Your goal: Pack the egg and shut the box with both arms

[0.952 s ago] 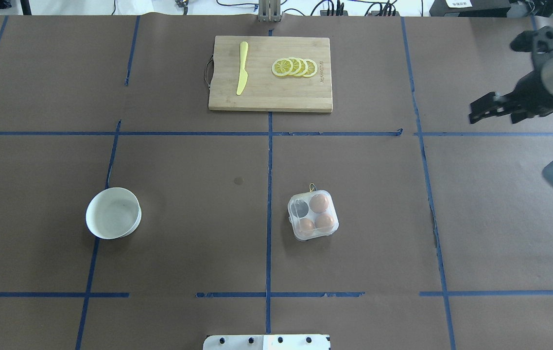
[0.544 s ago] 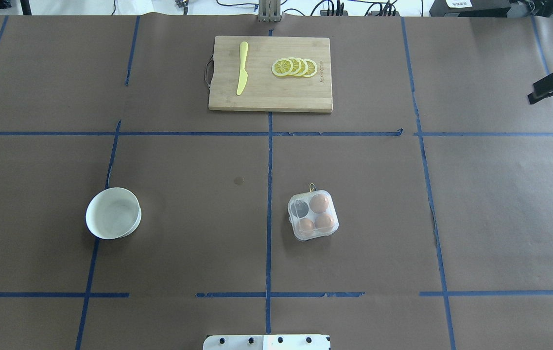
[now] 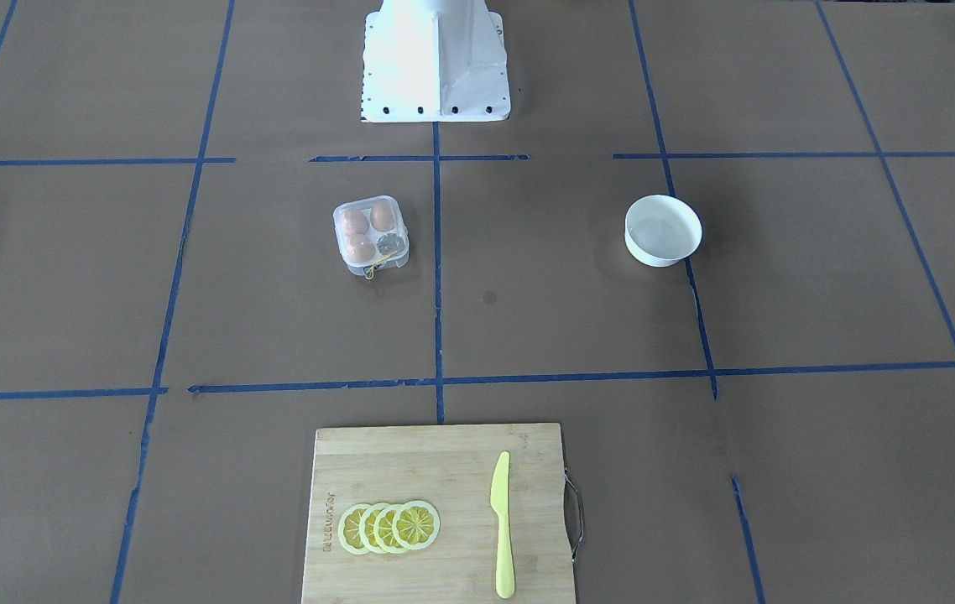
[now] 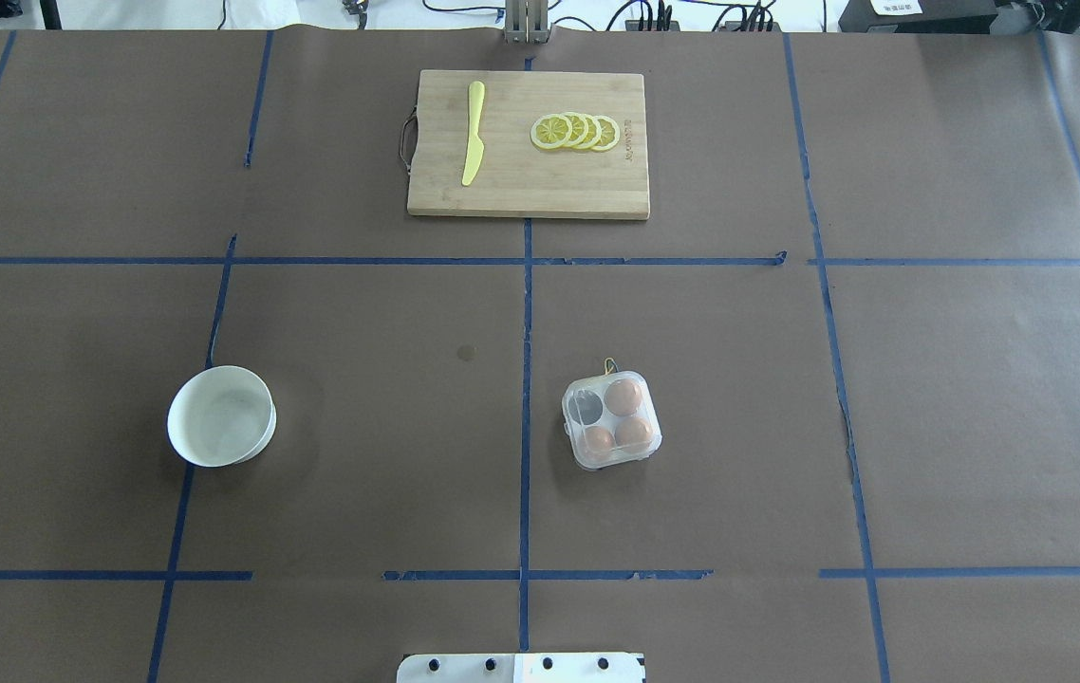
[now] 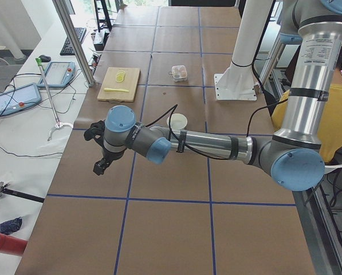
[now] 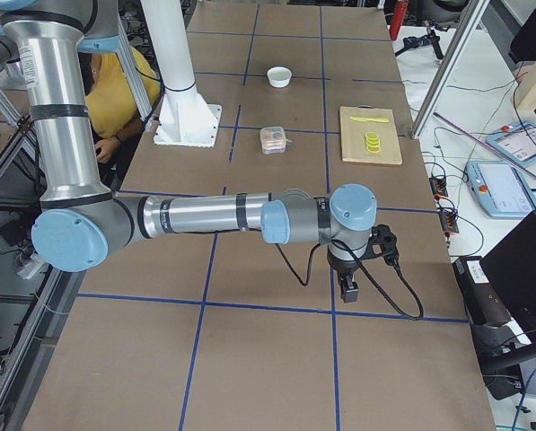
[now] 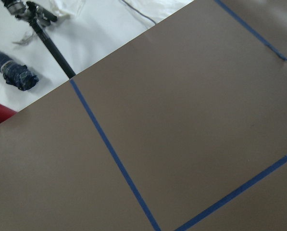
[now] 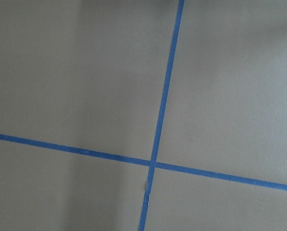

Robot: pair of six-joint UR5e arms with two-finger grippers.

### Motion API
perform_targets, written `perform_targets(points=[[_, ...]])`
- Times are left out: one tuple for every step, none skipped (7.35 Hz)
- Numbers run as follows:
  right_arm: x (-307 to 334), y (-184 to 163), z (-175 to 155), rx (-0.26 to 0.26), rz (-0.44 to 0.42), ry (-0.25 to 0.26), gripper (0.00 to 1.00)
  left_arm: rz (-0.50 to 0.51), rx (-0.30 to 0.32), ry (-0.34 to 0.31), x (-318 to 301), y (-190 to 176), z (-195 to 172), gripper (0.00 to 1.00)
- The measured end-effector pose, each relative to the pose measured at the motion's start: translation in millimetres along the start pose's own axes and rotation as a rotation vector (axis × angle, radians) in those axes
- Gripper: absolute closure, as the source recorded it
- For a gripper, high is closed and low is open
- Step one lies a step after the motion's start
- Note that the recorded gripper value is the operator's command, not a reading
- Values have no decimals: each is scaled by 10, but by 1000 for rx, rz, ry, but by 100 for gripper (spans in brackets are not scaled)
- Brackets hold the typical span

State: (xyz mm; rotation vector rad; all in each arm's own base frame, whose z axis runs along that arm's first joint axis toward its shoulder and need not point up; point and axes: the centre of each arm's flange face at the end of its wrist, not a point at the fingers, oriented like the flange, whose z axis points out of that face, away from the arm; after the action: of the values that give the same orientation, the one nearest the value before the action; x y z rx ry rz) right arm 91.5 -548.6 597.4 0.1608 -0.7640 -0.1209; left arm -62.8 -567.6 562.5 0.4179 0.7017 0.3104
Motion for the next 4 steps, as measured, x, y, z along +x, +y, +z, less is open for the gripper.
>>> perform_targets(points=[[4, 27, 56, -24, 3, -10, 0, -70, -72, 10, -26, 86, 23, 0], [7, 55, 105, -44, 18, -28, 0, -107, -109, 16, -29, 175, 37, 0], [-1, 73, 129, -54, 29, -44, 0, -120, -124, 17, -20, 231, 40, 0], [-13, 76, 140, -57, 34, -48, 0, -122, -125, 15, -1, 244, 21, 0]])
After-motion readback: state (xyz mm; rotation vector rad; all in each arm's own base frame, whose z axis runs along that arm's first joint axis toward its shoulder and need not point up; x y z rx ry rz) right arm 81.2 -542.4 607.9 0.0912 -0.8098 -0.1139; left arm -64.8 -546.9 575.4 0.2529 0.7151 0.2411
